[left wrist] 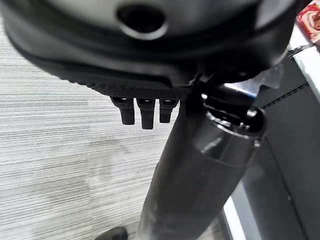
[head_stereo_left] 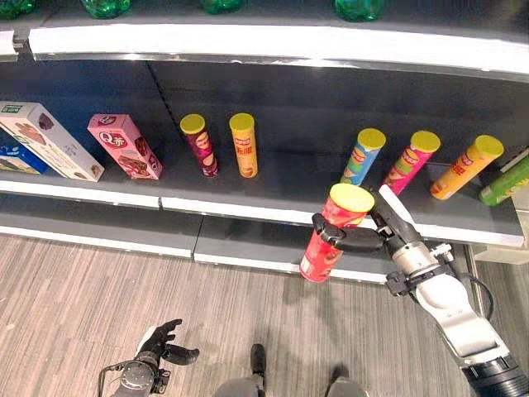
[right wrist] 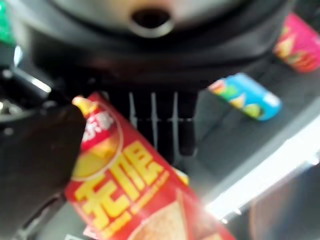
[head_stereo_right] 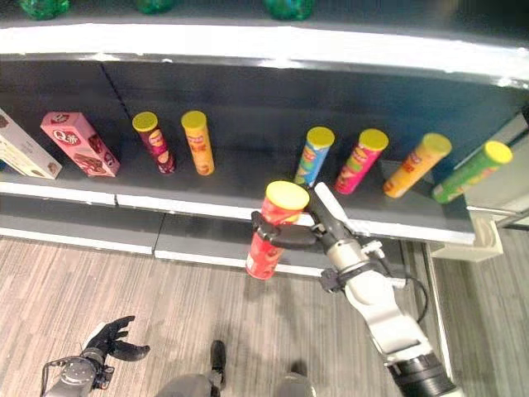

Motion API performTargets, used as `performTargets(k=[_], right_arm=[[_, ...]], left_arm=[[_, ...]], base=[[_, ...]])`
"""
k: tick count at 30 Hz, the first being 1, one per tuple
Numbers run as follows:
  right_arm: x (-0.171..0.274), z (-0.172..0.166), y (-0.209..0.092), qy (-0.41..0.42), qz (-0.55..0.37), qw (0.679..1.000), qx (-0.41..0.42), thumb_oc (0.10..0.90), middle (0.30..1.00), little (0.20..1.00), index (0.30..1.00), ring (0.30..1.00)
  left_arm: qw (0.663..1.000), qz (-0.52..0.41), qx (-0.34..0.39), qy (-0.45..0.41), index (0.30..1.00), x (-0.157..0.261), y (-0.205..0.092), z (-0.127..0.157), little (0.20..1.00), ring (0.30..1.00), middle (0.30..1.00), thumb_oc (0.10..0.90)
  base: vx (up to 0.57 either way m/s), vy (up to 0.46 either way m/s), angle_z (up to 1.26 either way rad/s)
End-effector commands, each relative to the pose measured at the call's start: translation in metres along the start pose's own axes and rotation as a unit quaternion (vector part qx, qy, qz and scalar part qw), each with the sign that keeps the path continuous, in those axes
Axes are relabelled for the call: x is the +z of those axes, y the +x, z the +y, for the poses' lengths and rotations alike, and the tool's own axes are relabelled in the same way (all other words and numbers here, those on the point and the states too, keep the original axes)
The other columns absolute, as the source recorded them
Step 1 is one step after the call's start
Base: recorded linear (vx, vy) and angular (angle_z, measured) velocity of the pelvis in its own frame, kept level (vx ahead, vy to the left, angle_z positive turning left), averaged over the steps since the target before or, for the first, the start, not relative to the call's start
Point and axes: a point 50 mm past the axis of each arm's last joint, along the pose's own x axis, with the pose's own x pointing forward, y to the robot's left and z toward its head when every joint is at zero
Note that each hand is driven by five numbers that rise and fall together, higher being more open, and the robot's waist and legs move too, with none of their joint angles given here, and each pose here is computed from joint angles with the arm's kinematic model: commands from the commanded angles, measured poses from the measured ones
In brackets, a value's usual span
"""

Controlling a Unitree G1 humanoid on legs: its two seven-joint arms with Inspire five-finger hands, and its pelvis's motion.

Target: Put the goods on the table back onto the shelves and tidy them up.

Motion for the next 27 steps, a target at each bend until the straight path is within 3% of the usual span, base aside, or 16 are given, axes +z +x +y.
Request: performTargets(k=[1,8,11,13,17,18,22,23,27], right_arm=[[0.061,-0.027,0.018,-0.042,-0.160,0.986,-0.029,0.400,0.300,0.300,0.300,0.300],[0.065,0.002,0.038,-0.009,-0.167,0.986,0.003,0.400,0.300,0.300,0.300,0.300],[0.067,0.018,0.059,0.031,-0.165,0.985,-0.045,0.400,0.300,0.300,0.300,0.300],[0.064,0.014,0.069,-0.004,-0.151,0.984,-0.093,0.400,0.300,0.300,0.300,0.300],[0.062,-0.034,0.090,-0.099,-0.124,0.949,-0.271,0.400,0.300,0.300,0.300,0.300],[0.065,-0.061,0.092,-0.132,-0.117,0.924,-0.340,0.400,0.300,0.300,0.300,0.300],[0.081,-0.106,0.085,-0.167,-0.134,0.868,-0.448,0.400,0.300,0.300,0.300,0.300],[0.087,-0.123,0.075,-0.182,-0.139,0.839,-0.494,0.400,0.300,0.300,0.300,0.300],[0.086,-0.135,0.069,-0.189,-0.130,0.818,-0.527,0.400,0.300,0.300,0.300,0.300]], left_arm=[[1.000,-0.007,0.000,0.013,0.900,-0.011,-0.009,0.006,0.900,0.900,0.900,0.800],[0.999,-0.020,-0.022,-0.012,0.900,-0.008,-0.011,-0.016,0.900,0.900,0.900,0.800],[0.999,-0.024,-0.024,-0.023,0.900,-0.005,-0.011,-0.026,0.900,0.900,0.900,0.800],[0.999,-0.022,-0.025,-0.019,0.900,-0.004,-0.010,-0.031,0.900,0.900,0.900,0.800],[0.999,-0.042,-0.025,-0.024,0.900,0.001,-0.012,-0.039,0.900,0.900,0.900,0.800],[0.998,-0.058,-0.026,-0.024,0.900,0.008,-0.011,-0.040,0.900,0.900,0.900,0.800],[0.995,-0.091,-0.028,-0.024,0.900,0.027,-0.009,-0.045,0.900,0.900,0.900,0.800],[0.993,-0.105,-0.032,-0.032,0.900,0.035,-0.009,-0.049,0.900,0.900,0.900,0.800],[0.991,-0.124,-0.038,-0.031,0.900,0.045,-0.009,-0.052,0.900,0.900,0.900,0.800]], base=[[0.15,-0.083,0.58],[0.07,-0.092,0.32],[-0.03,-0.070,0.33],[-0.07,-0.013,0.62],[-0.04,0.034,0.73],[-0.03,0.022,0.37],[-0.02,-0.007,0.08],[0.02,-0.019,-0.05],[0.02,-0.007,0.01]])
